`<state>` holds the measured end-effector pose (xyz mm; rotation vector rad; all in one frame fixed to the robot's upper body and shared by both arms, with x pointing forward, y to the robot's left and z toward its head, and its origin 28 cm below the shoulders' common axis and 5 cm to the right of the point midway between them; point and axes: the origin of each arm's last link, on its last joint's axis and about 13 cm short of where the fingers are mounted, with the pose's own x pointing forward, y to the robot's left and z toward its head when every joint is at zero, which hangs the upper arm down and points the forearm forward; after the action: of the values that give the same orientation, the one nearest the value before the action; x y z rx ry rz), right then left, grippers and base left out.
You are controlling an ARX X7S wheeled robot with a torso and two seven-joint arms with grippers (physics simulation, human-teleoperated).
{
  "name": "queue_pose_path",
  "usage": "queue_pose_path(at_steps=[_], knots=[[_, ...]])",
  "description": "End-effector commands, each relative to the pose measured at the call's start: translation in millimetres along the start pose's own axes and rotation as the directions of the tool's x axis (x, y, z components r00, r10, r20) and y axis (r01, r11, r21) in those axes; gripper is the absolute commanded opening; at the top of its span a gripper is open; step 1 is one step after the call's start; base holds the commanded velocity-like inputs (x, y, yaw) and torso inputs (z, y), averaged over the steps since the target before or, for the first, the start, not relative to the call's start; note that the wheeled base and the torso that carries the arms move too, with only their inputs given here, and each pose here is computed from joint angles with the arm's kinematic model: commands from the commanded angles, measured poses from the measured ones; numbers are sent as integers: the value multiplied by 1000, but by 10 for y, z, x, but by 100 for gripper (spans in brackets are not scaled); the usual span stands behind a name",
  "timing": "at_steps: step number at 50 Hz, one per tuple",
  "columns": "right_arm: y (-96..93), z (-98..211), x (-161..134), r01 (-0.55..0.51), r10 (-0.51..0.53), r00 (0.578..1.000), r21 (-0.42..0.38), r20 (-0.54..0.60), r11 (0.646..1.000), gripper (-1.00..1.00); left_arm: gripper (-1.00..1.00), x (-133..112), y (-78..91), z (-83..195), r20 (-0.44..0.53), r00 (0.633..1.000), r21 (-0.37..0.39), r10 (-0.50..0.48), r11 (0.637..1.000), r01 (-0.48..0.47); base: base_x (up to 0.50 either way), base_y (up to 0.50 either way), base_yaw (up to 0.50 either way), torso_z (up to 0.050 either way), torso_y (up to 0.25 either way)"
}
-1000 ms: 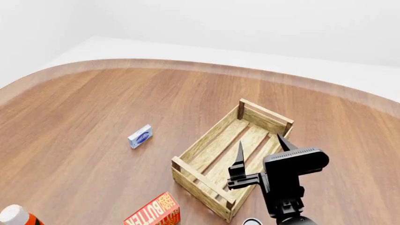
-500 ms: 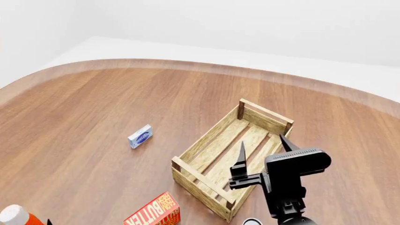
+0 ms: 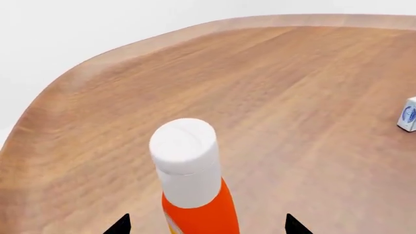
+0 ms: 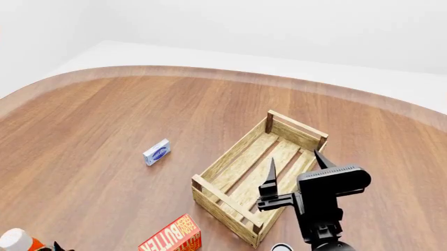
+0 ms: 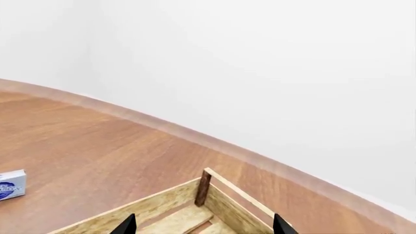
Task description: Pick up the ketchup, and put it in the wooden tray.
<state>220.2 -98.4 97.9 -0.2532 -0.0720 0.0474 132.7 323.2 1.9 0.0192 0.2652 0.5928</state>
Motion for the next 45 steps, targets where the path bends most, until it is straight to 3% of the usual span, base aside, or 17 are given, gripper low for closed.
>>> queue_pose_path(at_steps=[1,41,42,45], knots=[[-3,-6,8,4,-4,1000,-1,-6,1000,100,100,118,-33,-6,4,1000,6,22,1000,-22,0,0,0,0,0],[-17,-18,78,29,-29,999,-5,-22,1000,100,100,691,-176,88,1,999,-9,54,998,-54,0,0,0,0,0],[-18,-19,78,30,-30,999,-5,-23,1000,100,-100,709,-180,90,2,998,-10,56,998,-56,0,0,0,0,0],[-24,-26,76,35,-35,999,-5,-26,999,100,-100,747,-193,94,10,998,-10,62,998,-62,0,0,0,0,0]])
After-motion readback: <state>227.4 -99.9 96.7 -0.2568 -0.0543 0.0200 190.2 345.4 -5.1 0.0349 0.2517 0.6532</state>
